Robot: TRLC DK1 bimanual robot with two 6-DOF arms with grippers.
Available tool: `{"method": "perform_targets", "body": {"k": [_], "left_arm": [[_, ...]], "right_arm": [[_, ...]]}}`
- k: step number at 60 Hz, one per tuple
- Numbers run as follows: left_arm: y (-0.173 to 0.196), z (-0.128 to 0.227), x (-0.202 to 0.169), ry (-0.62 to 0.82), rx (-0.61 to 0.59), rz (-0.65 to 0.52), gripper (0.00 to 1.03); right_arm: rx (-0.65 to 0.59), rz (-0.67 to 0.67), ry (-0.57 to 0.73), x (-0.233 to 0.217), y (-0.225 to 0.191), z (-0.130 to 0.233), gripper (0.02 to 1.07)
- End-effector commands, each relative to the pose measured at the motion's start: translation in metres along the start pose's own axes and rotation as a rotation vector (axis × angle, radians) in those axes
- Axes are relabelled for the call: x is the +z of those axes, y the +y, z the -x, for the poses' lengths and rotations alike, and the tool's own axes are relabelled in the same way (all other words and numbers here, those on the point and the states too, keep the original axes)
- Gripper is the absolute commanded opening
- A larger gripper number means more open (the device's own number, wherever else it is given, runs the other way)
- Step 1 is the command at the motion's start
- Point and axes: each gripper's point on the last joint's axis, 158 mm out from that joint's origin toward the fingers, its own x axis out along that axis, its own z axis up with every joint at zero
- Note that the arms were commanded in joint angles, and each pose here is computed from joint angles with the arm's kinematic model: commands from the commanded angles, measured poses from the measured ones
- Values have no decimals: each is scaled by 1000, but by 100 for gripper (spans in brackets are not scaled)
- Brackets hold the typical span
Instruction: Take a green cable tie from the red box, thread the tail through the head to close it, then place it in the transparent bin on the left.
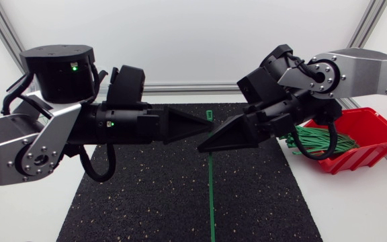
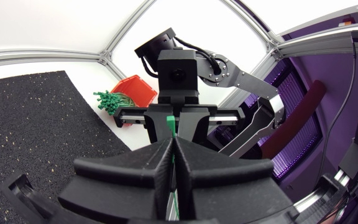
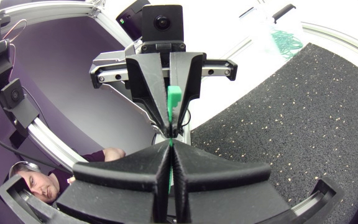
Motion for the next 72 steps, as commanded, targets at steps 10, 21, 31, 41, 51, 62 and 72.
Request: {"method": "perform_targets", "body": {"k": [10,21,31,41,51,62,72], "left_arm": [[-2,-3,3,0,-10,22,4],[-1,0,7,-7,-6,24,4],[4,15,21,-27,12,41,4],[17,39,45,-59,39,72,4],[32,66,66,-100,56,93,4],[52,80,75,-116,63,117,4],[68,84,77,-125,71,116,4]], "right_arm": [[2,-16,25,-12,0,-8,8],[-3,-17,23,-12,1,-6,21],[-130,16,42,-18,-15,4,56],[-232,52,3,-14,-25,27,68],[-401,170,26,-11,-52,53,85],[-548,164,214,-45,-92,65,103],[-614,122,397,-71,-105,73,103]]}}
